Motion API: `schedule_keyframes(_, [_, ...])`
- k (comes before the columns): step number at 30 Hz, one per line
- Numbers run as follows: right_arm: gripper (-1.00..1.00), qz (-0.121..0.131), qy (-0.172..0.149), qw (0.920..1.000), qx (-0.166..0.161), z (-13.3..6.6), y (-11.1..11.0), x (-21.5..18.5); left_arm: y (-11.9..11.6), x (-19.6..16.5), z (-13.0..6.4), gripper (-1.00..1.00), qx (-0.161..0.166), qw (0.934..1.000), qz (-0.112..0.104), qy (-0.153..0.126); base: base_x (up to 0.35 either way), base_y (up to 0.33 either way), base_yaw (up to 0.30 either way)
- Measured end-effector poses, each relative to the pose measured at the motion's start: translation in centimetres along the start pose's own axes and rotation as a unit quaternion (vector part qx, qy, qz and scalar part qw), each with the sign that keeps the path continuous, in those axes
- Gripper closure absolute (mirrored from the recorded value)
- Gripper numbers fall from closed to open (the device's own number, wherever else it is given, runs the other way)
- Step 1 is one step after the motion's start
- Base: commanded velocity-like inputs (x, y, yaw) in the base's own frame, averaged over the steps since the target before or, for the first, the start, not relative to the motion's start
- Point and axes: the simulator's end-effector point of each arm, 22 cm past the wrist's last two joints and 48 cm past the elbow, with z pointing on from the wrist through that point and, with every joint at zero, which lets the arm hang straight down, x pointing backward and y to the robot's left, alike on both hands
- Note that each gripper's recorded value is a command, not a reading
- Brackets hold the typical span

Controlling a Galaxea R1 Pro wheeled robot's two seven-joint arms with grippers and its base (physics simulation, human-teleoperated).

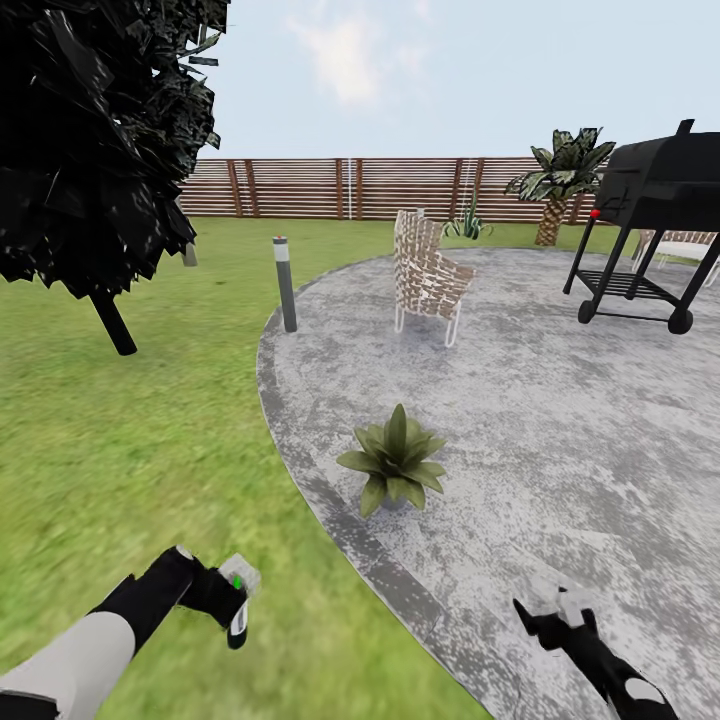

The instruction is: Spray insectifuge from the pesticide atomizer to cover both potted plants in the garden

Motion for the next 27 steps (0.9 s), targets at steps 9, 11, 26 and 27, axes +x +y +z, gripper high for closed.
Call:
schedule_keyframes(9, [-1.0,0.047,0.031,0.9846,0.166,-3.7,-6.8,4.9,0.9,-1.4,-2.6,1.0,0.014,0.9922,-0.11,0.058,0.025,0.012,0.0])
schedule_keyframes(11, [-1.0,0.066,0.035,0.9728,0.219,-5.0,-9.1,5.7,0.2,-1.3,-2.7,1.0,0.028,0.9923,-0.102,0.065,0.246,0.105,0.0])
schedule_keyframes(26, [-1.0,0.087,0.048,0.9638,0.248,-5.8,-9.3,7.3,-0.3,-1.2,-2.7,1.0,0.034,0.9926,-0.091,0.074,0.323,0.02,-0.099])
schedule_keyframes(27, [-1.0,0.087,0.048,0.9638,0.247,-5.8,-9.3,7.3,-0.3,-1.2,-2.7,1.0,0.033,0.9926,-0.09,0.074,0.267,-0.15,-0.281])
